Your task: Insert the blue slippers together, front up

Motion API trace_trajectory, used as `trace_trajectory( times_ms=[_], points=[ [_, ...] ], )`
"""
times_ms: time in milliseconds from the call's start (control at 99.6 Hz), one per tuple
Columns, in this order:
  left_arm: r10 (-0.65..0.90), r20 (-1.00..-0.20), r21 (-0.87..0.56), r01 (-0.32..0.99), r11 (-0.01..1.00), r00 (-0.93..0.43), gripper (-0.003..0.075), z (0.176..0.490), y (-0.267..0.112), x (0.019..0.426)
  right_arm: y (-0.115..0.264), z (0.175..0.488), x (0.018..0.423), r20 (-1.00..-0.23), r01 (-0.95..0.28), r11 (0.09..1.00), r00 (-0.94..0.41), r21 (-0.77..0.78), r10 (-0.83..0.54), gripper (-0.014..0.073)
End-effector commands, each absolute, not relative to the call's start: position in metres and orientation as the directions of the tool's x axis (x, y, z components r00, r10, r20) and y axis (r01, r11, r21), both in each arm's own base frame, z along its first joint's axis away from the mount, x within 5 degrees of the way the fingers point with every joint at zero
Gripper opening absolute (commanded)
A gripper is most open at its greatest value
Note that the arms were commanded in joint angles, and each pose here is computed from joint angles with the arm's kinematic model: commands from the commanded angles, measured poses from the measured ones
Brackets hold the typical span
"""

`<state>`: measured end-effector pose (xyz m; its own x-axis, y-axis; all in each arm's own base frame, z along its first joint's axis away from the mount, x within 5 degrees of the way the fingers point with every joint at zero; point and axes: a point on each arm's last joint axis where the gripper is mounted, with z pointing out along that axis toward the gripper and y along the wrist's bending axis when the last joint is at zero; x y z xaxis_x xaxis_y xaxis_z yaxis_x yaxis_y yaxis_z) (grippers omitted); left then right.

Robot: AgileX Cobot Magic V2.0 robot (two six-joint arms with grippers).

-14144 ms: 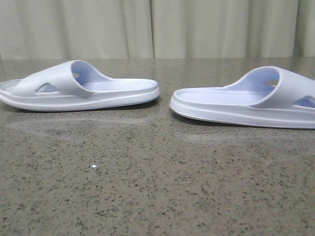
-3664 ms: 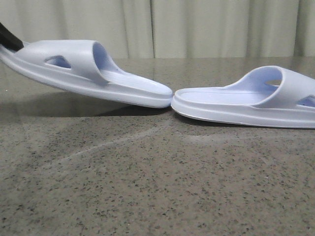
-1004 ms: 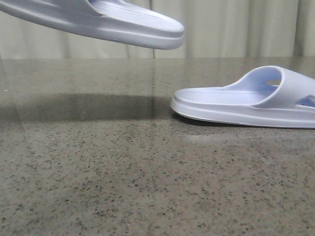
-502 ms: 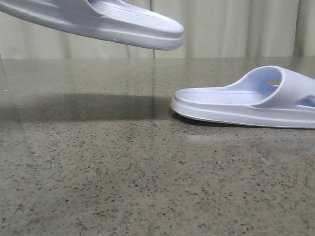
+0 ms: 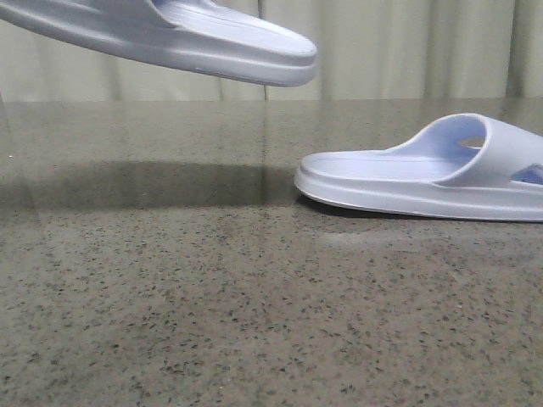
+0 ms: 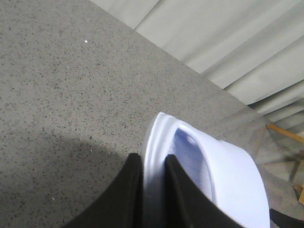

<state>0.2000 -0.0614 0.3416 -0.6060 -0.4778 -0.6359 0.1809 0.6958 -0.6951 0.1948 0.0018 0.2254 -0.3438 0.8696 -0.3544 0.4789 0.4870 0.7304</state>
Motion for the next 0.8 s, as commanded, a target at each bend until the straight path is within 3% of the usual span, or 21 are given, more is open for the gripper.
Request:
trace_trajectory(
  times_ms=[0, 793],
  points=[
    [-0.522, -0.640, -0.719, 0.199, 0.666, -0.564, 0.0017, 0.357, -0.060, 0.198, 0.007, 0.225, 0.196, -0.327, 0.478, 0.490, -0.386, 0.729, 0.863, 0.0496],
    [-0.523, -0.640, -0.718, 0.198, 0.667, -0.563, 0.0017, 0.357, -0.060, 0.199, 0.013, 0.219, 0.209, -0.294, 0.496, 0.505, -0.443, 0.707, 0.847, 0.0496]
  ],
)
